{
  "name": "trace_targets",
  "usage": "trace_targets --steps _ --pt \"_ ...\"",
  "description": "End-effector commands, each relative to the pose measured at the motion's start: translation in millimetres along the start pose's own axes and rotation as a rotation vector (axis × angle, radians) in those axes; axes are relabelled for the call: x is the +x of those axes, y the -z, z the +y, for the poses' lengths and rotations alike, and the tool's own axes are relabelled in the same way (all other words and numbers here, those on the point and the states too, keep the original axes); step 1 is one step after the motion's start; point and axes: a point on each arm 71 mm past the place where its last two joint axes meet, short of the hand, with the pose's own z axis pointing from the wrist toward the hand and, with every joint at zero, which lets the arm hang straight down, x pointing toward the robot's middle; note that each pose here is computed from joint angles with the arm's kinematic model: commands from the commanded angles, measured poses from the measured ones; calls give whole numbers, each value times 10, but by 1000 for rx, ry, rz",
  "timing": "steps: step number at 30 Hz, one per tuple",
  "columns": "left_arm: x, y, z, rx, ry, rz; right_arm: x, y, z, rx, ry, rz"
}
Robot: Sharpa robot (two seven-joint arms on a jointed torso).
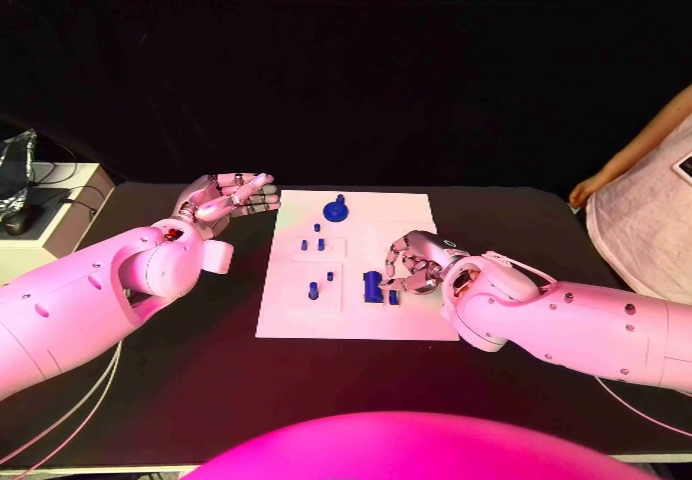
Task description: Assemble the parts on the task board
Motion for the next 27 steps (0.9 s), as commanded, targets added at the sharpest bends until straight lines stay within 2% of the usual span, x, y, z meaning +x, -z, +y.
trace_targets --steps 1,5,15,19,23,24,27 --pt "9 -4 1 1 7 12 -88 -22 -59 -5 -249 -40" --pt "-14 -15 16 0 10 0 -209 -95 -185 2 -422 -74" --pt "-67 -63 62 14 24 -61 -599 -357 -534 3 -684 -237" --pt "-81 -89 77 32 31 -108 -718 -471 -641 -12 -739 -290" --pt "-103 -103 84 47 30 -149 -787 -534 -694 -31 -768 -313" --pt "-56 -100 107 5 22 -80 -742 -511 -706 41 -665 -290" --pt "-34 -104 102 7 20 -84 -740 -503 -686 36 -678 -294"
